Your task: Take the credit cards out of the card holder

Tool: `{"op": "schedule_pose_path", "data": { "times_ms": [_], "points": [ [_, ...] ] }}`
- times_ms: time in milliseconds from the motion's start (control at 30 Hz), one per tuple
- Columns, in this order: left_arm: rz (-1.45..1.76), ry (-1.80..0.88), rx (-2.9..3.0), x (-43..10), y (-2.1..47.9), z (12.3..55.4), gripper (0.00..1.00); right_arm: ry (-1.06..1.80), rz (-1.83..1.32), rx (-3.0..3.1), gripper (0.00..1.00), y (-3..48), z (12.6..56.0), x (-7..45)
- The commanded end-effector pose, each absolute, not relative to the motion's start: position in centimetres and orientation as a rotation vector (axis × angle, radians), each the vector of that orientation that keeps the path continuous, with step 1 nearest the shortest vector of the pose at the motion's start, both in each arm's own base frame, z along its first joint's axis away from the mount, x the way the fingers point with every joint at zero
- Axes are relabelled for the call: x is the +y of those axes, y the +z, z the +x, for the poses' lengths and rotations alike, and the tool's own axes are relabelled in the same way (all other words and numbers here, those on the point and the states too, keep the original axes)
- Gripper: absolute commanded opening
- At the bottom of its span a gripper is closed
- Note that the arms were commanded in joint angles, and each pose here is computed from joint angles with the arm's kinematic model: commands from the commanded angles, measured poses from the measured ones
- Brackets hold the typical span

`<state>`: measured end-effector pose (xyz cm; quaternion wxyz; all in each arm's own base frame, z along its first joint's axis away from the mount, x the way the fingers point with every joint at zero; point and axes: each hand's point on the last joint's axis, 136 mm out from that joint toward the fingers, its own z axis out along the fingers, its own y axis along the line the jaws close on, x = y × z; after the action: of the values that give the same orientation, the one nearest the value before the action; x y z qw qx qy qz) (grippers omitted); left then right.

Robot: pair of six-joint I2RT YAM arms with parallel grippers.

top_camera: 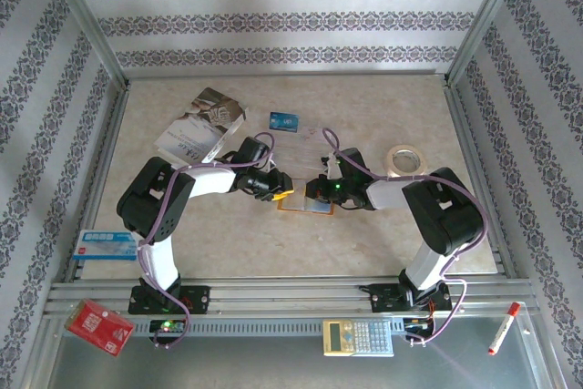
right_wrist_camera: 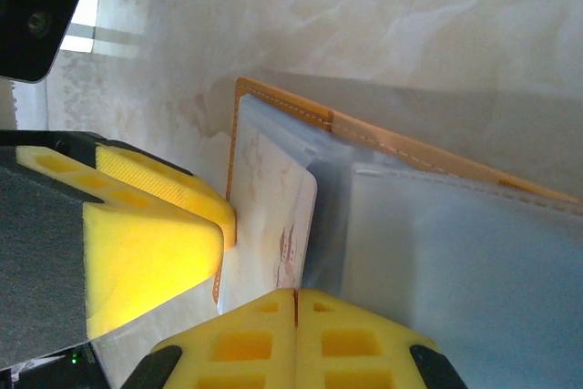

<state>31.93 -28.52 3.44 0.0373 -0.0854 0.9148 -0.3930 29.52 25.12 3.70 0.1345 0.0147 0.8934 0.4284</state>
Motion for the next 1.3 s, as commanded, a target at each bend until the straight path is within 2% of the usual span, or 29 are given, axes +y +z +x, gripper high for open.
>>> {"op": "schedule_pose_path", "data": {
  "times_ms": [0, 167, 500, 700, 867, 1267],
  "points": [
    [-0.385, -1.055, 2.928, -25.6, 0.5, 30.1, 0.35, 1.220, 0.031, 2.606, 0.00, 3.5, 29.0, 23.9],
    [-0.357, -1.178, 2.847, -26.8, 2.7, 31.1, 0.38, 1.212, 0.038, 2.635, 0.00, 3.0, 28.6, 23.7],
    [-0.323, -1.148, 2.851, -26.8, 3.1, 31.5, 0.38, 1.196, 0.013, 2.594, 0.00, 4.5, 28.3, 22.4],
    [-0.281, -1.179, 2.789, -27.3, 5.4, 32.4, 0.40, 1.176, 0.022, 2.585, 0.00, 4.8, 28.0, 21.4],
    [-0.259, -1.228, 2.726, -27.8, 7.3, 33.0, 0.49, 1.165, 0.018, 2.545, 0.00, 5.8, 28.4, 20.8],
    [-0.239, -1.450, 2.535, -29.6, 10.8, 33.5, 0.82, 1.238, -0.002, 2.424, 0.00, 9.1, 29.0, 20.7]
  ]
}}
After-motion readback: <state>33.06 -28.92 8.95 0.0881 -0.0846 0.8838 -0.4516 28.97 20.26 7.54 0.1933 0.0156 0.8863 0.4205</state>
